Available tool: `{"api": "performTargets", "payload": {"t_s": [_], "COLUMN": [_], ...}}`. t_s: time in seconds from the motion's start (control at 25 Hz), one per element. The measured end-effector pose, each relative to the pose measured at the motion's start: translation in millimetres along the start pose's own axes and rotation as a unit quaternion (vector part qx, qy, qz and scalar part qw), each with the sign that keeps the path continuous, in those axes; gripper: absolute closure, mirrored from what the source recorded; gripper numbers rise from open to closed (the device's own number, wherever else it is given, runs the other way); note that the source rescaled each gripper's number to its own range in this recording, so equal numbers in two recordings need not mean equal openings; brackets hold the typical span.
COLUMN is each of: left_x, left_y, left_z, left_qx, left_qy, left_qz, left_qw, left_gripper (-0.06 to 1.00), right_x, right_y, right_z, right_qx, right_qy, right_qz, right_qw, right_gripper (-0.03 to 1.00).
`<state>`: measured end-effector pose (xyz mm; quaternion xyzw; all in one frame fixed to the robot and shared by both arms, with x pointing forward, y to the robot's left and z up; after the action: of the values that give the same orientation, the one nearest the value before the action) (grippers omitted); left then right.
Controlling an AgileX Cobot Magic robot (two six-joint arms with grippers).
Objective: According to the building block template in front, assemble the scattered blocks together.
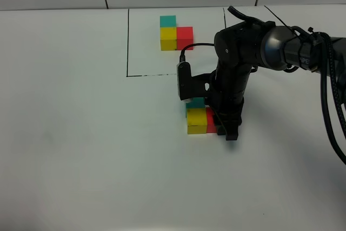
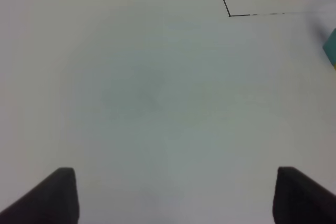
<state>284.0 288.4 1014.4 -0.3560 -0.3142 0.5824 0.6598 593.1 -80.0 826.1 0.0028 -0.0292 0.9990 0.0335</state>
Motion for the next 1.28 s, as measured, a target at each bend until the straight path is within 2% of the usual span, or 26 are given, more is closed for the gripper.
{"api": "performTargets", "payload": {"t_s": [0.44, 0.52, 0.6, 0.72, 0.8, 0.88, 1.04, 1.12, 1.16, 1.2, 1.28], "left_x": [0, 0, 0, 0, 0, 0, 0, 0, 0, 0, 0], "left_y": [0, 0, 0, 0, 0, 0, 0, 0, 0, 0, 0], "left_z": [0, 0, 0, 0, 0, 0, 0, 0, 0, 0, 0], "left_qx": [0.0, 0.0, 0.0, 0.0, 0.0, 0.0, 0.0, 0.0, 0.0, 0.0, 0.0], "left_qy": [0.0, 0.0, 0.0, 0.0, 0.0, 0.0, 0.0, 0.0, 0.0, 0.0, 0.0], "left_qz": [0.0, 0.0, 0.0, 0.0, 0.0, 0.0, 0.0, 0.0, 0.0, 0.0, 0.0], "left_qw": [1.0, 1.0, 1.0, 1.0, 1.0, 1.0, 1.0, 1.0, 1.0, 1.0, 1.0], "left_gripper": [-0.02, -0.02, -0.02, -0.02, -0.02, -0.02, -0.02, -0.02, -0.02, -0.02, -0.02], "right_x": [0, 0, 2, 4, 2, 0, -12, -28, -38, -50, -70], "right_y": [0, 2, 3, 4, 6, 9, 23, 42, 53, 69, 107], "right_z": [0, 0, 2, 6, 10, 19, 56, 77, 88, 99, 115], "right_qx": [0.0, 0.001, 0.0, 0.0, -0.001, 0.001, -0.009, -0.031, -0.047, -0.068, -0.107], "right_qy": [-0.001, -0.004, -0.011, -0.016, -0.01, -0.001, 0.041, 0.074, 0.091, 0.108, 0.127], "right_qz": [0.0, 0.0, -0.004, -0.009, -0.017, -0.026, -0.076, -0.144, -0.192, -0.254, -0.379], "right_qw": [1.0, 1.0, 1.0, 1.0, 1.0, 1.0, 0.996, 0.986, 0.976, 0.959, 0.91], "right_gripper": [0.92, 0.88, 0.72, 0.33, 0.12, 0.02, -0.03, -0.03, -0.03, -0.03, -0.03]}}
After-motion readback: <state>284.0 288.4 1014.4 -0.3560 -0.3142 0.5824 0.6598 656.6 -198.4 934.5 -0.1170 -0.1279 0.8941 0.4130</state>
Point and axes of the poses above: a point on each arm's last joint axis where the gripper is mounted, z pointing back along that axis away from the gripper, x along the wrist's bending axis when the last joint is at zero, y = z × x, the point moved 6 cm from there along -z, pointing out along that axis toward the gripper, and after that the axes turned 4 degrees about -z, right-handed, at the moved point
